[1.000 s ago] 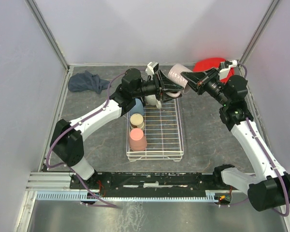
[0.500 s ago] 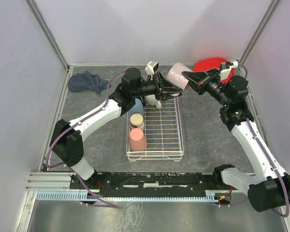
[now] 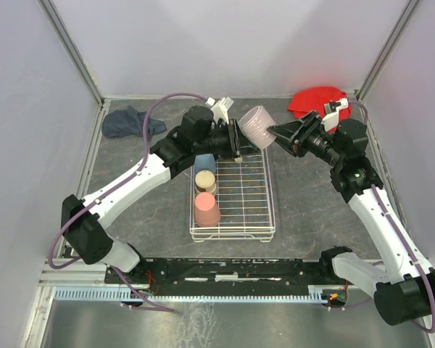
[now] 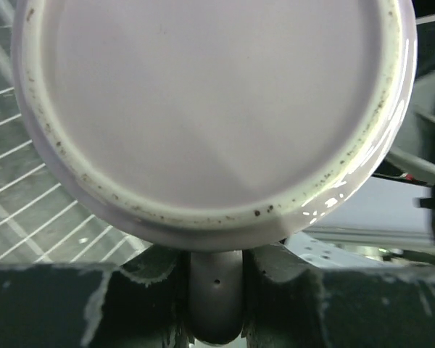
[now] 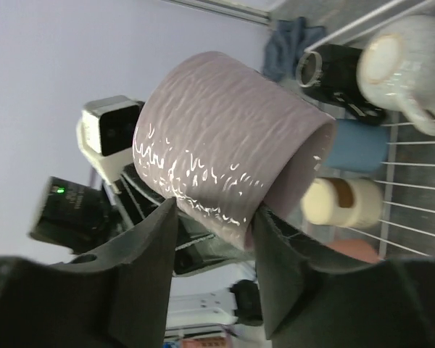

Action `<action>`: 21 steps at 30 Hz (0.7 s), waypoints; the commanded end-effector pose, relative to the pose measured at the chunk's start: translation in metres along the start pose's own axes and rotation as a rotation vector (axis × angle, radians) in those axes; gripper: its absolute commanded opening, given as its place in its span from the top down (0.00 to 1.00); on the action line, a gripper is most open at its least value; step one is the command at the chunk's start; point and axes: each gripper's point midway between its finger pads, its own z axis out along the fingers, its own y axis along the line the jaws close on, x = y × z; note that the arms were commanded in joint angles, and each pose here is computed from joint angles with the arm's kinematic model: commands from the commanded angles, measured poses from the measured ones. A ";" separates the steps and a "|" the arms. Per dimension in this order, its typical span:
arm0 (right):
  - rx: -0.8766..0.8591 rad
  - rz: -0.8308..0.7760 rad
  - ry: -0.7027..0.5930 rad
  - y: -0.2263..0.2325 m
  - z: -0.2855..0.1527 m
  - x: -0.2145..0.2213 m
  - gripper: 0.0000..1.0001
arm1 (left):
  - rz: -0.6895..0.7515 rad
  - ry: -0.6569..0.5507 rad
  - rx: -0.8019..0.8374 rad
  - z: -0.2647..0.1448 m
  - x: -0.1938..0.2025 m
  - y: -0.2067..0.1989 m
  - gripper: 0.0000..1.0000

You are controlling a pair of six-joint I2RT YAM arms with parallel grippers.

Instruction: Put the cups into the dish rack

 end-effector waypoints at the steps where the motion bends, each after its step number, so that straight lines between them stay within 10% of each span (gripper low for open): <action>1: -0.006 -0.229 -0.066 0.016 -0.018 -0.012 0.43 | 0.204 -0.020 -0.234 -0.007 0.010 0.048 0.97; 10: 0.240 -0.470 -0.121 -0.007 -0.053 -0.027 0.22 | 0.320 -0.093 -0.496 -0.001 0.031 0.085 0.97; 21: 0.278 -0.499 -0.105 -0.013 -0.060 -0.026 0.21 | 0.453 -0.156 -0.550 0.016 0.052 0.105 0.97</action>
